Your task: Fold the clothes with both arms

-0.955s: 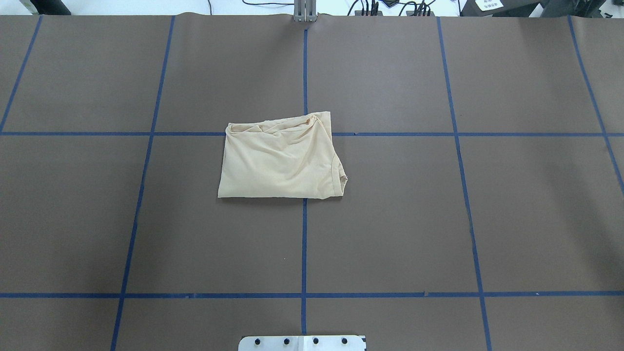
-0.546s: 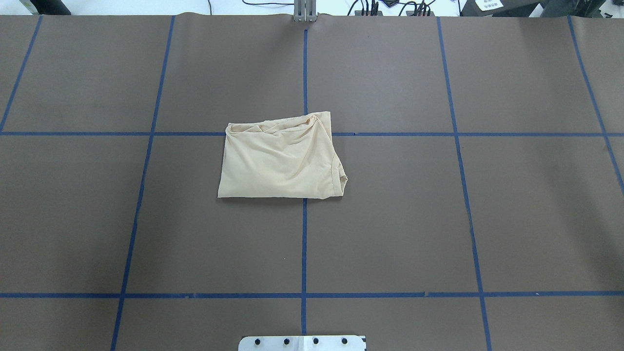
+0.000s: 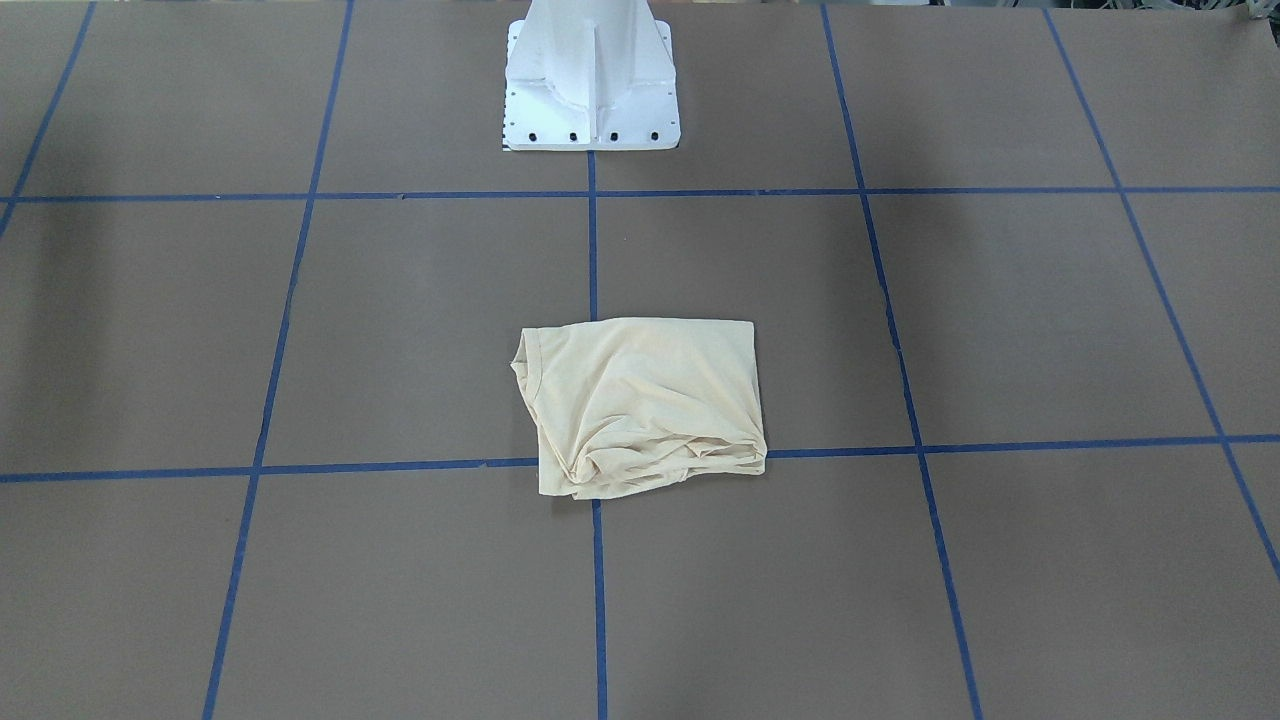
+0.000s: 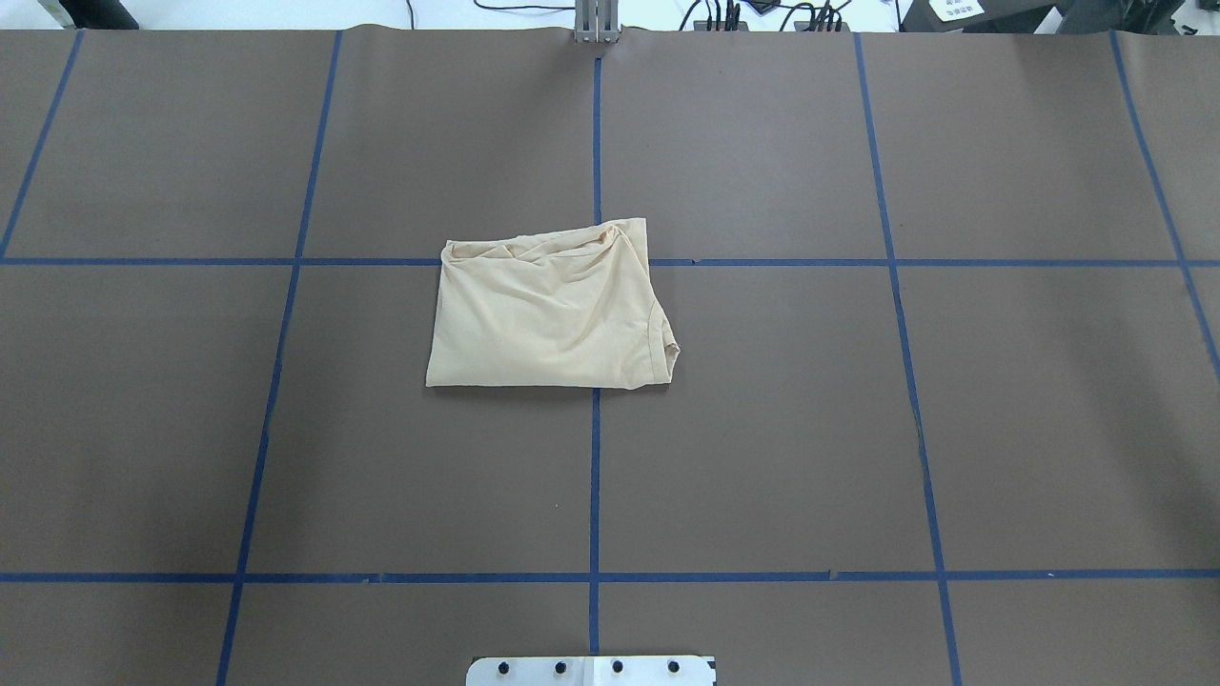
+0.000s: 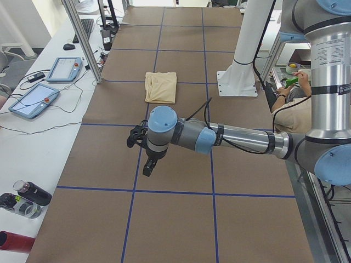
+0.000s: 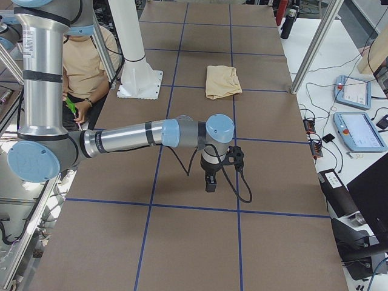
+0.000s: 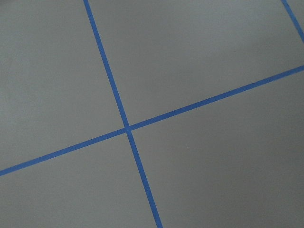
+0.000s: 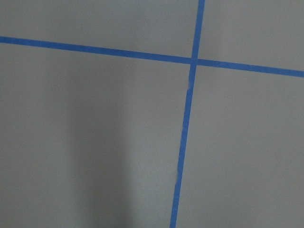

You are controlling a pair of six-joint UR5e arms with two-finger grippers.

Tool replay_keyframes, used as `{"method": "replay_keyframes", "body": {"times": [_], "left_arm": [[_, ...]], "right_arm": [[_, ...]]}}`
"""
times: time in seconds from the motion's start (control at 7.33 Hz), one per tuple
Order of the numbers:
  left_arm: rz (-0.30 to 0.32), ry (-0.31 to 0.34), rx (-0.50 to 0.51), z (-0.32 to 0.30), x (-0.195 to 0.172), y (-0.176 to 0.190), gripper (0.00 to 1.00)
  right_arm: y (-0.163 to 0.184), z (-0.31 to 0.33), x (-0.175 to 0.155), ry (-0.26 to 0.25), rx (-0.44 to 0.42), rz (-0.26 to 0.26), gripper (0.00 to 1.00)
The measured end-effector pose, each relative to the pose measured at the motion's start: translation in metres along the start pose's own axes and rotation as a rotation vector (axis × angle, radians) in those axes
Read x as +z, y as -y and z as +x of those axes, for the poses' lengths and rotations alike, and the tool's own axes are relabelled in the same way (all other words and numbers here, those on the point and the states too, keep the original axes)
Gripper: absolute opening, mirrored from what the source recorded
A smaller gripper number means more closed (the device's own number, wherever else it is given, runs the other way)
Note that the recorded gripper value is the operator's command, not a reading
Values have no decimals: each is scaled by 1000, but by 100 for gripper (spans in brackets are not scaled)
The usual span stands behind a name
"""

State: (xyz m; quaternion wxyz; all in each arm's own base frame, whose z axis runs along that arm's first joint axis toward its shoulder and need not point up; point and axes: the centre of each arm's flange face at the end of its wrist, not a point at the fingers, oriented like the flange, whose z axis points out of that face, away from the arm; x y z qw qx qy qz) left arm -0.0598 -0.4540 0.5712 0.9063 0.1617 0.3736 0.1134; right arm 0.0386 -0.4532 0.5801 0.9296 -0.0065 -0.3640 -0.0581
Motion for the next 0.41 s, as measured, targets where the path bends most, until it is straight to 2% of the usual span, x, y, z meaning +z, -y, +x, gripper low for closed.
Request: {"method": "replay_keyframes", "body": {"times": [0.41], "left_arm": [[0,1,0,-4,5,-2,100]], "right_arm": [[0,-1,-1,2,-3,3,100]]}}
